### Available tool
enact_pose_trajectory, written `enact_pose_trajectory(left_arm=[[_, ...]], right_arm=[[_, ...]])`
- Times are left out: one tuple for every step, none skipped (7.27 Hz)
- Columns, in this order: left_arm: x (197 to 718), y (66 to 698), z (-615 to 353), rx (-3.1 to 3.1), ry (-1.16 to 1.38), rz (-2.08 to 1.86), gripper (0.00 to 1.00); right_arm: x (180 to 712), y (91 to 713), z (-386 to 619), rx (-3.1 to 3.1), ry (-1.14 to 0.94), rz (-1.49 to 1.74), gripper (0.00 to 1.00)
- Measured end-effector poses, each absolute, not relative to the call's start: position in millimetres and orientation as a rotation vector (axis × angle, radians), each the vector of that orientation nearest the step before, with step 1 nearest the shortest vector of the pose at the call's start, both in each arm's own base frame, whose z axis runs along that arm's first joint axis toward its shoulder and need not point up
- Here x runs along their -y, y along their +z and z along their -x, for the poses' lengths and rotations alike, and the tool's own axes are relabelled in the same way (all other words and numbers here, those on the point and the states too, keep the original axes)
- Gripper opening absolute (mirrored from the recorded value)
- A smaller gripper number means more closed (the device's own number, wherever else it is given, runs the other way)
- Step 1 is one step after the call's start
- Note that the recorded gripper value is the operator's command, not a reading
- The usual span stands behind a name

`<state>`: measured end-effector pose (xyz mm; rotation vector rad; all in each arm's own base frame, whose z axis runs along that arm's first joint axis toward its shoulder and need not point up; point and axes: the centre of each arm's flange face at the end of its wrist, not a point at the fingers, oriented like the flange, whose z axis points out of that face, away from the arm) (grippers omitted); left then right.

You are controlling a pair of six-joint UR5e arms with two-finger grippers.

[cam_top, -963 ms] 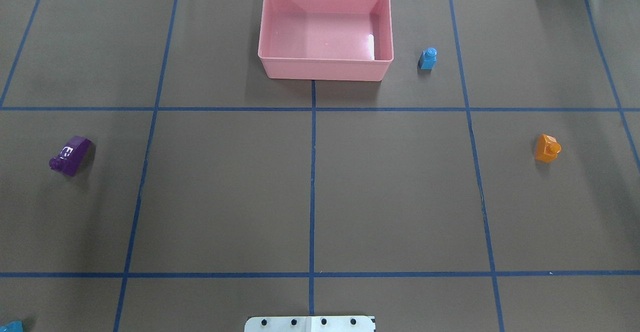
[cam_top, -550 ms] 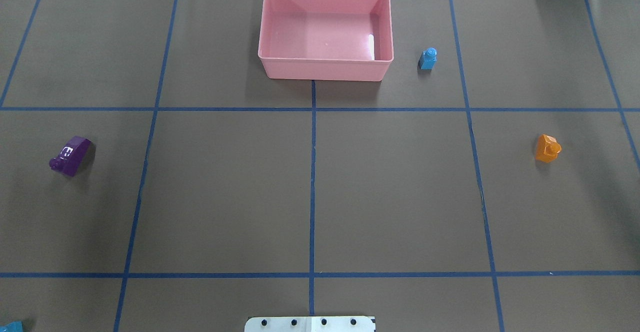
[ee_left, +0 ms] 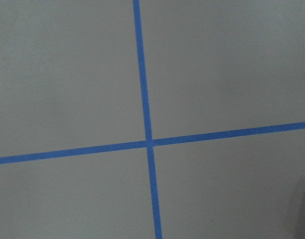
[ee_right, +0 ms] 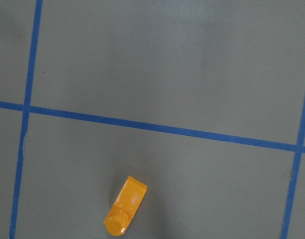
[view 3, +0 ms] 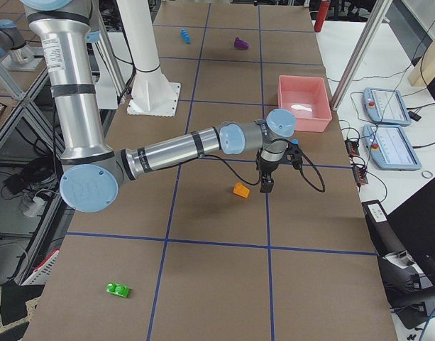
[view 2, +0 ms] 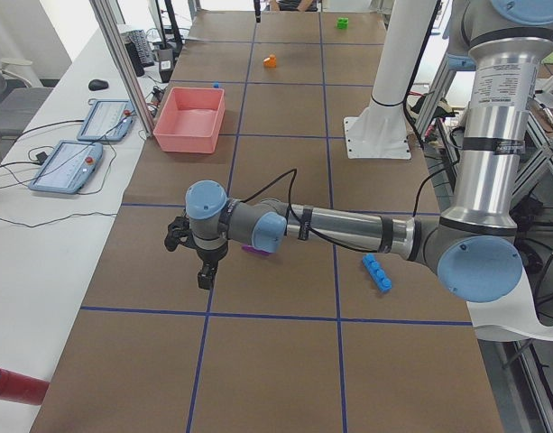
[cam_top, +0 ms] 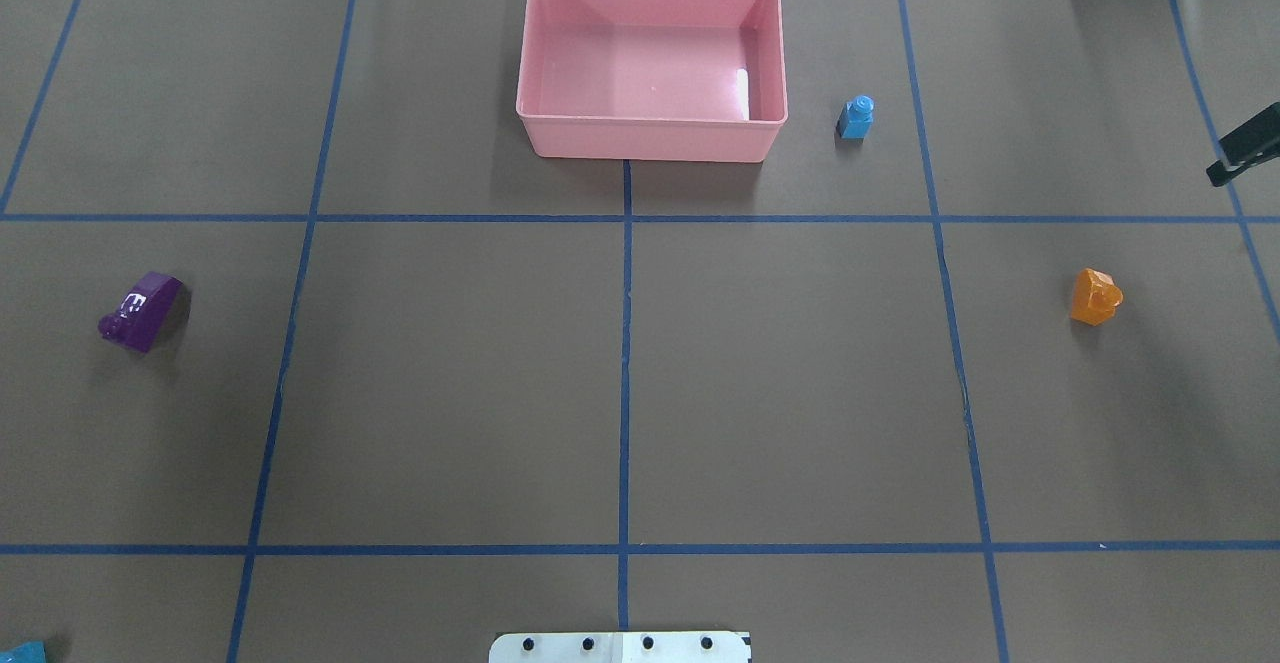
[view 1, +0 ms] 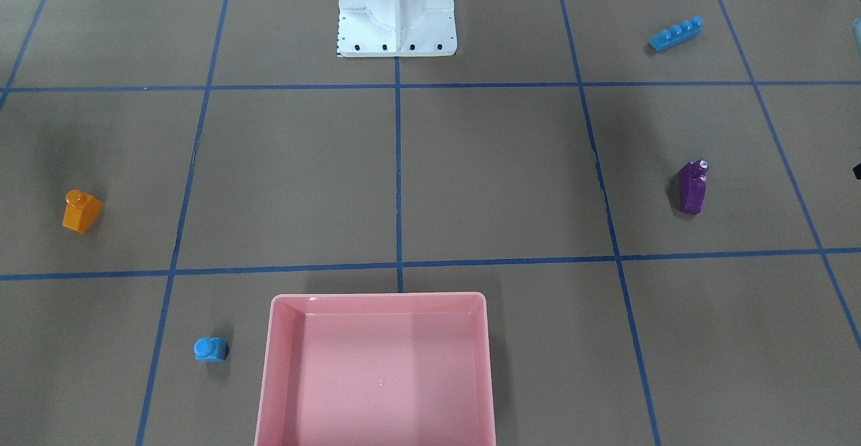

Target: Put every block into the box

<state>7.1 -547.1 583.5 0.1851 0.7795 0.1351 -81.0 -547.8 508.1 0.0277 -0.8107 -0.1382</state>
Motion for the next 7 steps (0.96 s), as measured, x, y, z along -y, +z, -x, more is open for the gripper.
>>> enact_pose_trajectory(left_arm=[[550.1, 582.1, -13.4, -0.779, 0.145, -0.183, 1.00], [551.6, 582.3, -19.8, -0.777, 0.154, -0.177, 1.00], [552.9, 583.3, -23.3, -0.776, 0.158, -0.173, 1.00], [554.4, 584.0, -25.0, -0.775, 0.160, -0.171, 1.00], [555.8, 583.9, -25.5, -0.774, 0.160, -0.170, 1.00], [556.9, 583.7, -26.0, -0.775, 0.160, -0.170, 1.00], [557.5, 584.3, -26.2, -0.776, 0.159, -0.168, 1.00]], right_arm=[[547.0, 504.6, 109.1, 0.826, -0.125, -0.035, 1.00], [545.0, 509.6, 145.4, 0.840, -0.053, -0.025, 1.00], [541.0, 521.1, 182.5, 0.849, 0.021, 0.001, 1.00], [534.6, 531.5, 213.0, 0.853, 0.083, 0.038, 1.00], [528.5, 538.6, 229.8, 0.849, 0.129, 0.068, 1.00], [523.0, 546.4, 234.2, 0.843, 0.152, 0.088, 1.00], [517.8, 555.2, 232.7, 0.836, 0.161, 0.105, 1.00]])
